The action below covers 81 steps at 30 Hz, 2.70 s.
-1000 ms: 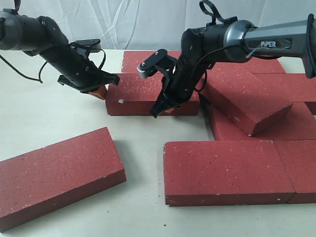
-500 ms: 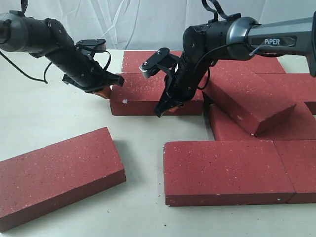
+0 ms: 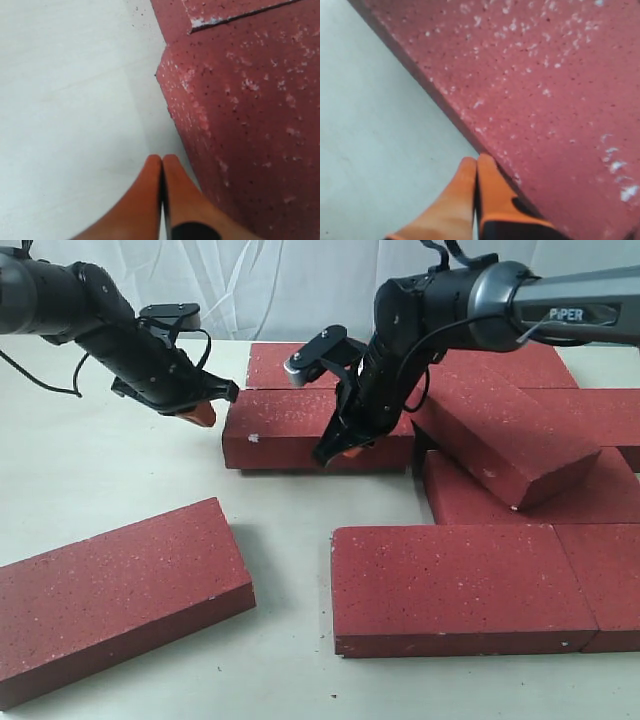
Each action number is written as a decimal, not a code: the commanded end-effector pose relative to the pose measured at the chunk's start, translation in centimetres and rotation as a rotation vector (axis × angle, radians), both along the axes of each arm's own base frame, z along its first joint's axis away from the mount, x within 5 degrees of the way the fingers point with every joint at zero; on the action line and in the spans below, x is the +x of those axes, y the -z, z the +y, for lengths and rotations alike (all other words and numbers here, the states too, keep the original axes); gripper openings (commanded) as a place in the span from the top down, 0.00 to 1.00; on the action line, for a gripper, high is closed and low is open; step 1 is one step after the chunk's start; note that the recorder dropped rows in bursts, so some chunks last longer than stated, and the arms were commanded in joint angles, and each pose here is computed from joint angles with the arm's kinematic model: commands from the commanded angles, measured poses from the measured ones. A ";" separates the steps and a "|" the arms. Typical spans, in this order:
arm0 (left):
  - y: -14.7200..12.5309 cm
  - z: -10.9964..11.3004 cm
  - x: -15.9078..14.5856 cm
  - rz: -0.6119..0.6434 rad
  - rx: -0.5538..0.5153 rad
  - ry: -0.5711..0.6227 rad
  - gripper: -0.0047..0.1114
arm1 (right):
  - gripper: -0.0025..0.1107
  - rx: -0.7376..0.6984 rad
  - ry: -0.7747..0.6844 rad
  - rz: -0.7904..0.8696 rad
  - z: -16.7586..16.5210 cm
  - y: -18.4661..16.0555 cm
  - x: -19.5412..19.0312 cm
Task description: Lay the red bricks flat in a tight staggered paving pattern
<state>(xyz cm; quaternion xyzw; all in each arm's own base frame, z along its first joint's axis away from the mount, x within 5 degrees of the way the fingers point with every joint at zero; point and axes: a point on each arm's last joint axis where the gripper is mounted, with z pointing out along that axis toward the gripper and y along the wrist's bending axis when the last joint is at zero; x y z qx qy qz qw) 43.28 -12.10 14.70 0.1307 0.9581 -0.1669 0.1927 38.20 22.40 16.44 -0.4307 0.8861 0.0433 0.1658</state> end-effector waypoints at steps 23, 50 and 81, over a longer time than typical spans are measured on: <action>1.5 -1.1 0.3 0.032 -0.078 -0.056 0.96 | 0.99 0.092 0.037 0.005 0.8 1.9 0.7; 1.2 -3.6 0.2 -0.046 -0.086 -0.031 0.96 | 0.99 0.089 0.080 -0.029 -0.9 -1.3 1.0; 3.3 -7.0 -0.3 -0.070 -0.086 -0.009 0.96 | 0.99 0.101 0.476 -0.166 -14.6 -9.2 3.0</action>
